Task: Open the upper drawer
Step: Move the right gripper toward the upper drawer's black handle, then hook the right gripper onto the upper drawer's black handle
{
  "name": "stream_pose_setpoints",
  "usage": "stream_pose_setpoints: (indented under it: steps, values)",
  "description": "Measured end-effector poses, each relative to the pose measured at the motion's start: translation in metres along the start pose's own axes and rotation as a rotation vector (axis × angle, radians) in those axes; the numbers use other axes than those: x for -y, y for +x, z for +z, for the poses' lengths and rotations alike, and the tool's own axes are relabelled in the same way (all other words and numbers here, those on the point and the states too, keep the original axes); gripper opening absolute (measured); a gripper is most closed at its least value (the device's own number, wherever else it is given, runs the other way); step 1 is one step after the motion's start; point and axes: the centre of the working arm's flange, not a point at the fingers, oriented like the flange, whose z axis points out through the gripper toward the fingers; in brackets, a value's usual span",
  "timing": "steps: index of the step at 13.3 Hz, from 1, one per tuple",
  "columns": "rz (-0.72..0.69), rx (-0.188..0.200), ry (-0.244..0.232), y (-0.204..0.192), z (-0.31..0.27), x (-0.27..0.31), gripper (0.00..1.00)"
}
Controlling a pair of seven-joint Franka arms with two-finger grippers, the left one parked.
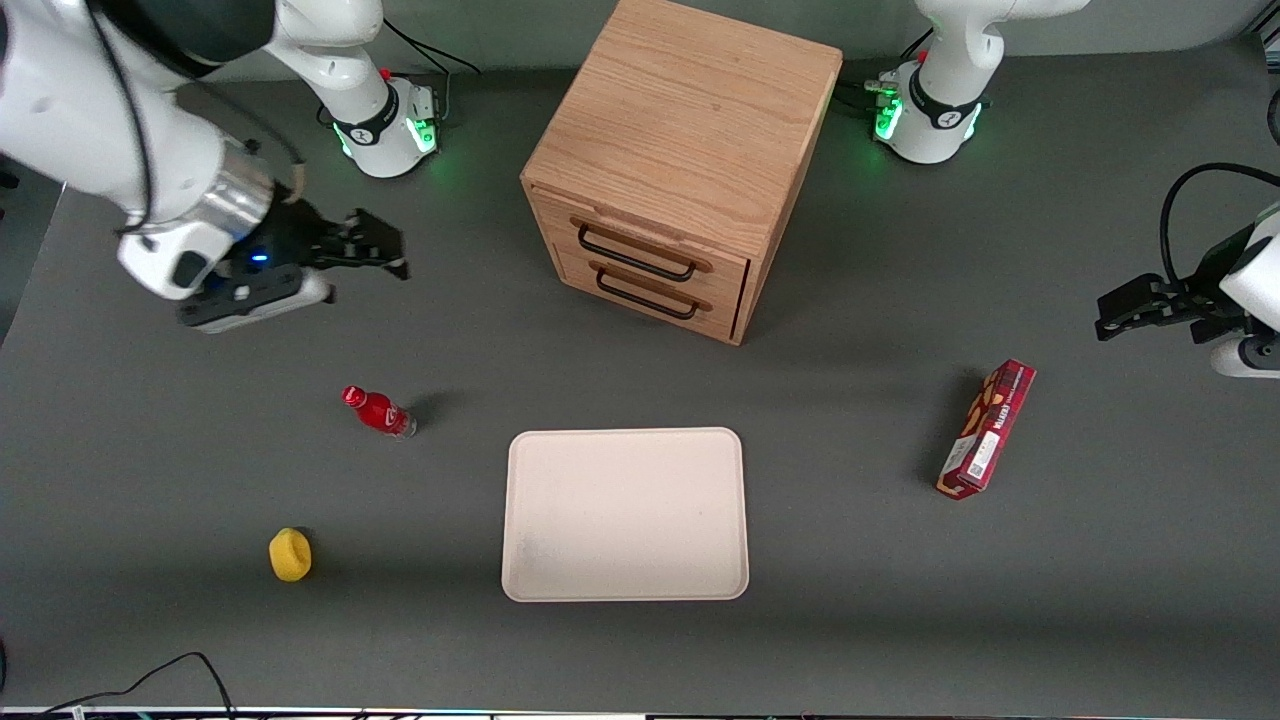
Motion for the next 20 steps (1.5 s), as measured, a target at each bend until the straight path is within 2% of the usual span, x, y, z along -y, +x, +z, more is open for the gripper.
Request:
stream_pose_setpoints:
  steps: [2, 3, 7, 10, 11, 14, 16, 20]
  values:
    - [-0.112, -0.011, 0.037, 0.011, 0.027, 0.035, 1.0]
    - [-0.157, -0.002, 0.06, 0.016, 0.045, 0.052, 1.0]
    - [-0.28, 0.084, 0.145, 0.024, 0.113, 0.113, 1.0]
    - [-0.367, 0.093, 0.177, 0.019, 0.138, 0.15, 1.0]
    - [-0.405, 0.105, 0.175, 0.017, 0.149, 0.157, 1.0]
    - [-0.494, 0.148, 0.112, 0.012, 0.186, 0.165, 1.0]
    - [-0.513, 0.166, 0.111, 0.009, 0.207, 0.167, 1.0]
    - [-0.543, 0.174, 0.1, 0.001, 0.225, 0.174, 1.0]
